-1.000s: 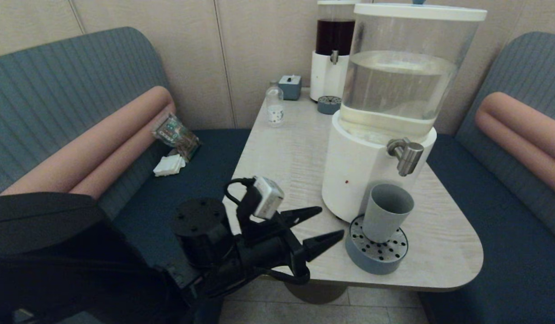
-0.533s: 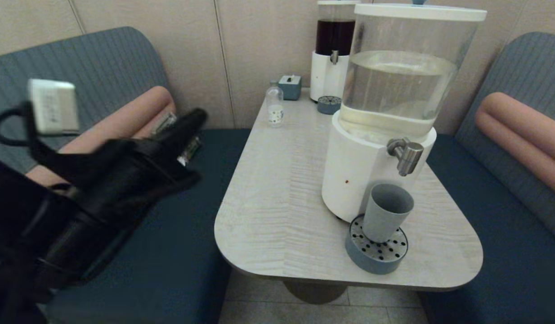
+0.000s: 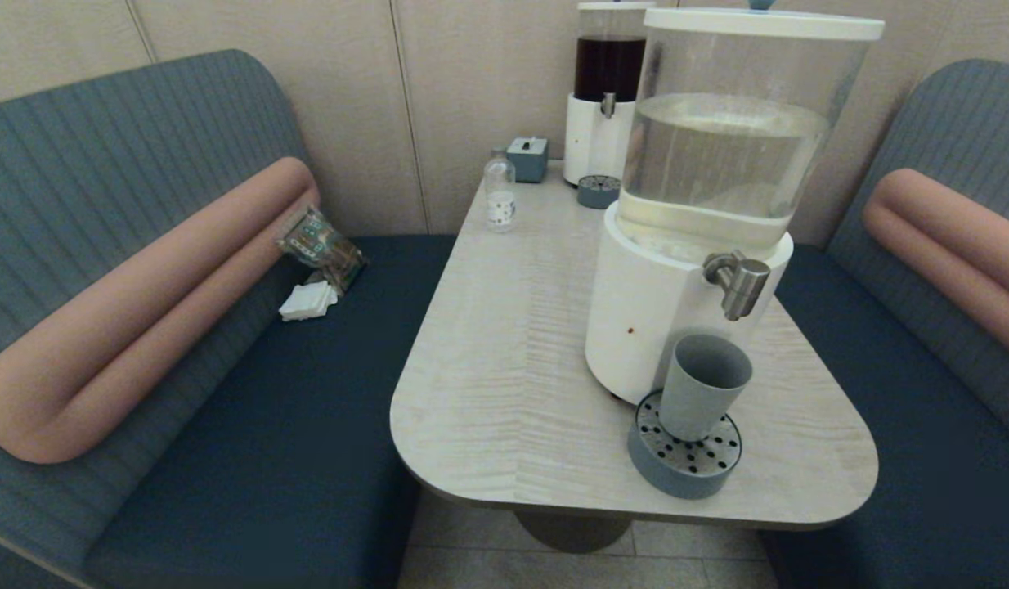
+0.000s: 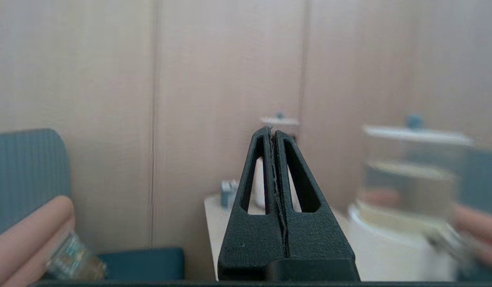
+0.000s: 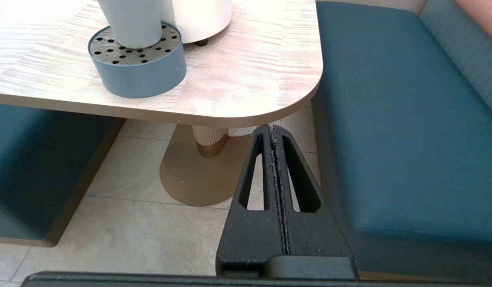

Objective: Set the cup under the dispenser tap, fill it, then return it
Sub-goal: Turn on the faucet

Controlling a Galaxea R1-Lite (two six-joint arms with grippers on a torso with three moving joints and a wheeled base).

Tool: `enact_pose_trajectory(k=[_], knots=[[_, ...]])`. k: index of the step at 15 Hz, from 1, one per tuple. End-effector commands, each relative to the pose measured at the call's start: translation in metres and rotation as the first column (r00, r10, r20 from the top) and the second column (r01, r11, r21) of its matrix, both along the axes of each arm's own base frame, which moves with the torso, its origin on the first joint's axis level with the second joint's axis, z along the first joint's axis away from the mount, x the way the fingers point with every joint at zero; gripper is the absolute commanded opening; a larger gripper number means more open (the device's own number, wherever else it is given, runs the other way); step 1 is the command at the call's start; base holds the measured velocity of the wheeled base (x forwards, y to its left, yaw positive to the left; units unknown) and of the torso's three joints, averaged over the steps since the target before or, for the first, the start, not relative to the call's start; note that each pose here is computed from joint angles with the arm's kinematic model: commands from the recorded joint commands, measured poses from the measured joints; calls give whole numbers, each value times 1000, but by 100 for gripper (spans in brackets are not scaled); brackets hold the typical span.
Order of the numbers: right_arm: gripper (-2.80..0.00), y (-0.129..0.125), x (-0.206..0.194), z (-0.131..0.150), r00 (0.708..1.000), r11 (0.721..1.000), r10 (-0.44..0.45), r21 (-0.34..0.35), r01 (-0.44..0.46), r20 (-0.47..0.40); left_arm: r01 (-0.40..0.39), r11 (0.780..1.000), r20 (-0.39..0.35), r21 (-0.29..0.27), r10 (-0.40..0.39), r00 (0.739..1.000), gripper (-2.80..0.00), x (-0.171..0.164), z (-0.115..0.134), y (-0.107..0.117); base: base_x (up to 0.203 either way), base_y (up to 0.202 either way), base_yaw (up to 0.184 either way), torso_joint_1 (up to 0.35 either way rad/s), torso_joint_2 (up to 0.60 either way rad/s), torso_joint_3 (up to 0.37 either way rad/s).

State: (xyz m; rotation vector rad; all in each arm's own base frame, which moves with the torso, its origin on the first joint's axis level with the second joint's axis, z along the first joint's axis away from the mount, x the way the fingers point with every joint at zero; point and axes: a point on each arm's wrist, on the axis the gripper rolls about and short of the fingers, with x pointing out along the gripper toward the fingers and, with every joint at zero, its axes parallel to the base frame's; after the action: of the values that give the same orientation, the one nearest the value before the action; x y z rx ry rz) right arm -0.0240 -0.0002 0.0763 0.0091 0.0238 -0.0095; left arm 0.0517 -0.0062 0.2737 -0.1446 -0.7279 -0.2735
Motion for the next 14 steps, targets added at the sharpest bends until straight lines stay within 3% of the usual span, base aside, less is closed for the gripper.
enact_pose_trajectory(k=[1, 3, 5, 7, 10, 13, 14], knots=[[-280, 0, 0, 0, 1000, 1000, 2, 0, -2, -1, 4, 1000, 6, 22, -4, 1000, -280, -56, -16, 2, 0, 0, 0, 0, 0, 0], [-280, 0, 0, 0, 1000, 1000, 0, 0, 0, -2, 23, 997, -139, 71, -13, 990, -280, -86, -49, 2, 0, 0, 0, 0, 0, 0], [-280, 0, 0, 0, 1000, 1000, 0, 0, 0, -1, 34, 991, -277, 133, 4, 961, -280, -106, -91, 2, 0, 0, 0, 0, 0, 0], [-280, 0, 0, 0, 1000, 1000, 1, 0, -1, -1, 39, 977, -450, 208, 60, 891, -280, -97, -141, 1, 0, 0, 0, 0, 0, 0], [-280, 0, 0, 0, 1000, 1000, -1, 0, 1, 0, -16, 962, -535, 272, 165, 828, -280, -78, -184, 2, 0, 0, 0, 0, 0, 0], [-280, 0, 0, 0, 1000, 1000, 0, 0, 0, -2, -140, 952, -550, 273, 274, 789, -280, -76, -189, 5, 0, 0, 0, 0, 0, 0], [-280, 0, 0, 0, 1000, 1000, 0, 0, 0, -1, -159, 944, -593, 288, 306, 745, -280, -75, -195, 6, 0, 0, 0, 0, 0, 0]])
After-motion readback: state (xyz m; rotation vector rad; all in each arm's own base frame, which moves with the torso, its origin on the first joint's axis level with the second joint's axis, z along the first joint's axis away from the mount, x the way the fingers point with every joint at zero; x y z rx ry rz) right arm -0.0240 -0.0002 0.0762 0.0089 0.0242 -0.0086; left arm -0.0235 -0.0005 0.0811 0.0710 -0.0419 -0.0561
